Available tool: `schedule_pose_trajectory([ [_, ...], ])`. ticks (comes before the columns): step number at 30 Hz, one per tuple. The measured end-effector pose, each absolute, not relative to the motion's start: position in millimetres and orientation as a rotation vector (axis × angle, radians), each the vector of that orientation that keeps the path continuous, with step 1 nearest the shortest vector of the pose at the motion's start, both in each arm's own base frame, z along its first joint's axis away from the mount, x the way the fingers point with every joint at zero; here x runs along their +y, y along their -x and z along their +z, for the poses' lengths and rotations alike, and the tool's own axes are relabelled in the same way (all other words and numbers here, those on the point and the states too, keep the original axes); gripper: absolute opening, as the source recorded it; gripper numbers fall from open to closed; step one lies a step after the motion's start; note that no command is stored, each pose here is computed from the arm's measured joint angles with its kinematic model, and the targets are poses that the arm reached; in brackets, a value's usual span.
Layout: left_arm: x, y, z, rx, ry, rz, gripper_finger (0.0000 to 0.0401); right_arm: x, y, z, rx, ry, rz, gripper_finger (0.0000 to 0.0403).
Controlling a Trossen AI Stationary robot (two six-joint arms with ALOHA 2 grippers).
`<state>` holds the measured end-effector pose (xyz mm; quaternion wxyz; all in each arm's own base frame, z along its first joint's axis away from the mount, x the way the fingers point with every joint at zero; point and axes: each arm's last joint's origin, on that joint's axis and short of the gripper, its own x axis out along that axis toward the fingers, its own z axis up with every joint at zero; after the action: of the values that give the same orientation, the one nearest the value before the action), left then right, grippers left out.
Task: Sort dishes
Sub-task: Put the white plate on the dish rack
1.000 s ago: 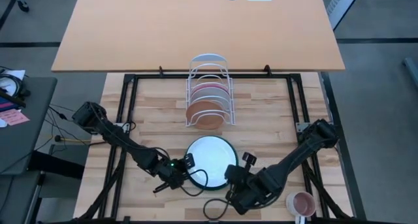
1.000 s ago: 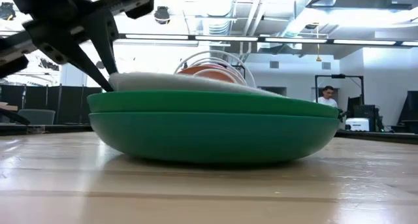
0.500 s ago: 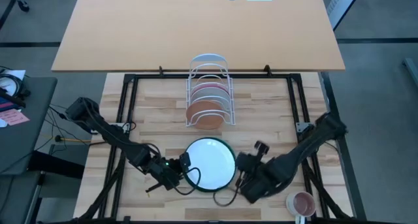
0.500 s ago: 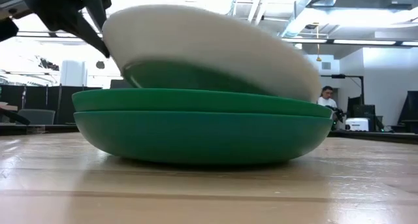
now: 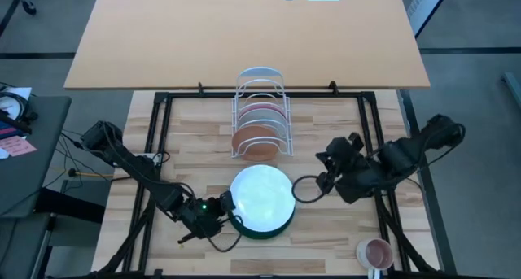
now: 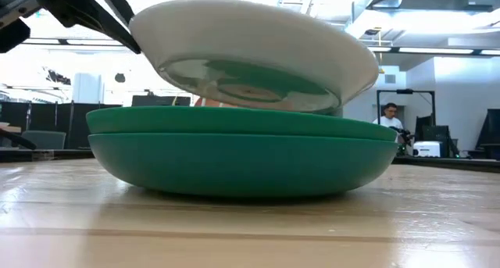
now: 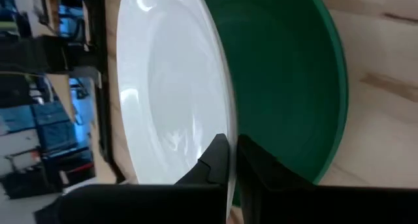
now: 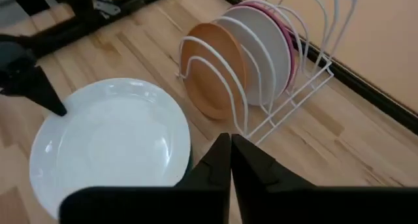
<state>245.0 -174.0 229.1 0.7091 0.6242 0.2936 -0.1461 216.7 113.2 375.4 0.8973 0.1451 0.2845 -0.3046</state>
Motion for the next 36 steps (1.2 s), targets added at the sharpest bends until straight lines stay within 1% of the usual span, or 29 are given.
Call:
schedule_pose_trajectory([
  [5, -180, -241, 230, 0.634, -1.473, -0.304, 0.0, 139, -217, 315, 0.46, -0.357, -0.572, 0.0081],
  [8, -181, -242, 232, 0.614, -1.482, -0.283, 0.0, 151, -221, 278, 0.362, -0.425, -0.545, 0.0101],
  [12, -181, -243, 234, 0.606, -1.485, -0.259, 0.0, 151, -227, 235, 0.302, -0.585, -0.541, 0.013],
  [15, -181, -242, 234, 0.609, -1.513, -0.242, 0.0, 145, -229, 215, 0.299, -0.661, -0.541, 0.0167],
  [20, -185, -239, 234, 0.598, -1.572, -0.25, 0.0, 137, -235, 208, 0.288, -0.722, -0.529, 0.0245],
  [23, -187, -237, 234, 0.591, -1.597, -0.266, 0.0, 132, -242, 211, 0.302, -0.75, -0.491, 0.0273],
  [26, -188, -237, 234, 0.593, -1.621, -0.26, 0.0, 128, -250, 215, 0.311, -0.775, -0.431, 0.0284],
  [36, -186, -237, 235, 0.607, -1.664, -0.219, 0.0, 110, -261, 213, 0.45, -0.845, -0.324, 0.0286],
])
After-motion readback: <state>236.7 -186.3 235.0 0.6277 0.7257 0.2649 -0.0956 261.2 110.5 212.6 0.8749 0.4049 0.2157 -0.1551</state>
